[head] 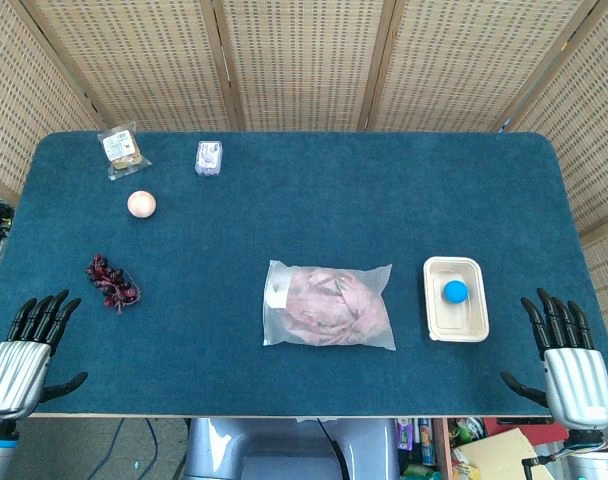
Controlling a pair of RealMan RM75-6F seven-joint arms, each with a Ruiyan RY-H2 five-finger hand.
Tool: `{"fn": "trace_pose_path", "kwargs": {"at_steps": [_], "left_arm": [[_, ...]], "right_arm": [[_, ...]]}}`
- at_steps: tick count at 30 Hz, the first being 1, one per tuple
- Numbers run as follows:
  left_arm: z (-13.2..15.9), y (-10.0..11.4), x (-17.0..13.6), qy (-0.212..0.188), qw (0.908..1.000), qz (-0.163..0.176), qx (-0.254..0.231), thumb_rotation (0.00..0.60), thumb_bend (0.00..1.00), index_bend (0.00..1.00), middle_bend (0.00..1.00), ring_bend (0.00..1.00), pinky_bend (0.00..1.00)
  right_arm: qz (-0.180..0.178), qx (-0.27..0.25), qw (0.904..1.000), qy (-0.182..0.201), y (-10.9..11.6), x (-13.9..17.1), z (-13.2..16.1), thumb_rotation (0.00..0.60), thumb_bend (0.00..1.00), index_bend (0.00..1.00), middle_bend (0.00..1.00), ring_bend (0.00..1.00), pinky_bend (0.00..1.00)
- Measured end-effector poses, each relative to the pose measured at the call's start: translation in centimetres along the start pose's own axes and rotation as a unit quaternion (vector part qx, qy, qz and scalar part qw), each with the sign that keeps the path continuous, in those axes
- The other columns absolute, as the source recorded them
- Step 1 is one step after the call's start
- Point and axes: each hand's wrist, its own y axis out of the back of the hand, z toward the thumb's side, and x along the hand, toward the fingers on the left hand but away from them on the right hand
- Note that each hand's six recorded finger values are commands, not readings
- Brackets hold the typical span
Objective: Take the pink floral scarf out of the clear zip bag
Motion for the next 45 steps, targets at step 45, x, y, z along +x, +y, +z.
{"fn": "trace_pose_path", "kwargs": {"at_steps": [45], "left_arm": [[-1.1, -1.3, 2.5, 0.038, 0.999, -0.021, 0.008, 0.6, 0.13, 0.0, 0.0, 0.0, 0.0]], "right_arm": [[0.25, -0.055, 0.9549, 0.15, -13.6, -14.0, 18.3, 0.6, 0.0, 0.0, 0.0, 0.0, 0.0]]}}
